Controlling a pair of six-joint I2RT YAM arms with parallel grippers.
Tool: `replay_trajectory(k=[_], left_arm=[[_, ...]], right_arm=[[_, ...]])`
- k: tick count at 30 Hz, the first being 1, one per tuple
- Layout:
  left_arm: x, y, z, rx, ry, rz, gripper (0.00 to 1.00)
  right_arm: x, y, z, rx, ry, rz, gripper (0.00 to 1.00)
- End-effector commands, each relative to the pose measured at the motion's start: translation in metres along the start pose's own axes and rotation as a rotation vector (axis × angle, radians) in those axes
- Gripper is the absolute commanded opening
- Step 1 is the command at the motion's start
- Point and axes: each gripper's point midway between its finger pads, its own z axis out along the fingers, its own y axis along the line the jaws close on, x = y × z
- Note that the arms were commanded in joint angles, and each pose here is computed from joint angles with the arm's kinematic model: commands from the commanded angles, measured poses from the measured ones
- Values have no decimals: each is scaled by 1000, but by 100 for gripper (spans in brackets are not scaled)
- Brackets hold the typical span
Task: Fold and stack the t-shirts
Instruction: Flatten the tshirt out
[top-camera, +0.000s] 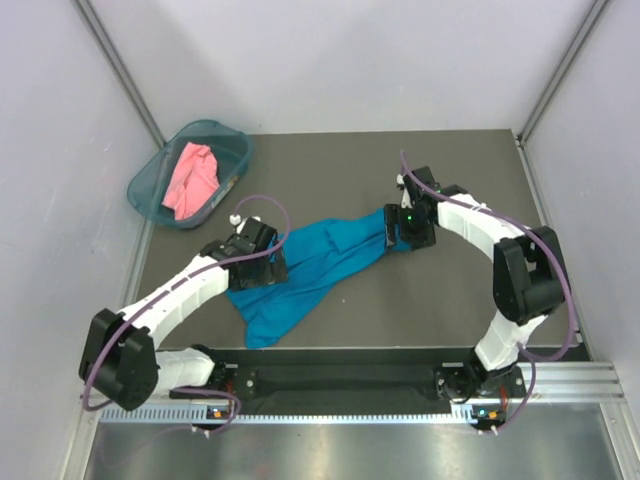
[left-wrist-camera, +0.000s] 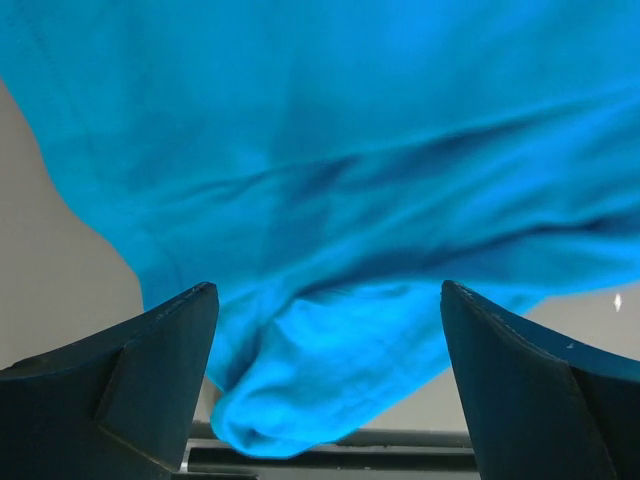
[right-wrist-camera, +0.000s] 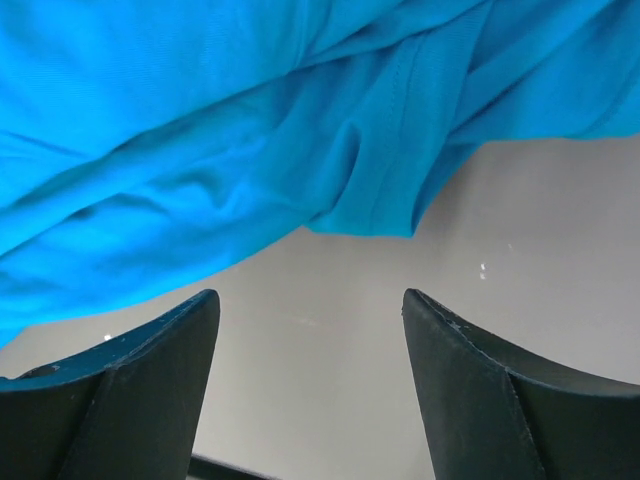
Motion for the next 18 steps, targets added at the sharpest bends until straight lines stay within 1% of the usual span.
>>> replay_trajectory(k=[1,4,5,7,8,9,10,11,13,14,16,17,18], left_arm=[[-14,-8,17,37,-8,-71,97],[-18,-4,31,8,25,-73,99],[-19,-3,35,1,31,-66,99],[-22,-2,48,-5,50,-78,95],[-24,-3,52,0,57,-83,93],[-21,-4,59,4,85,-88,87],[-26,-3,62,8,88,-100,85],[-33,-7,62,20,82,-99,83],[-40,-8,65,9,83,-79,83],[-49,-11,65,15,66,-55,84],[-54,-8,74,0,81,-37,86],[-67,-11,74,0,70,-41,86],[-66,-5,81,-26,102,-43,86]], right_arm=[[-22,1,8,-8,-53,-37,74],[-26,0,16,4,-53,-42,72],[-28,-1,18,9,-54,-39,69],[-34,-2,23,14,-61,-46,65],[-39,-3,25,16,-75,-44,60],[-41,-3,28,19,-79,-41,58],[-47,-3,29,25,-93,-40,54],[-51,-6,34,32,-98,-31,47],[-66,-6,35,33,-124,-21,36],[-69,-10,41,40,-118,-4,25],[-89,-14,39,59,-157,10,10],[-96,-19,38,76,-171,28,1],[-108,-20,35,85,-198,33,0]])
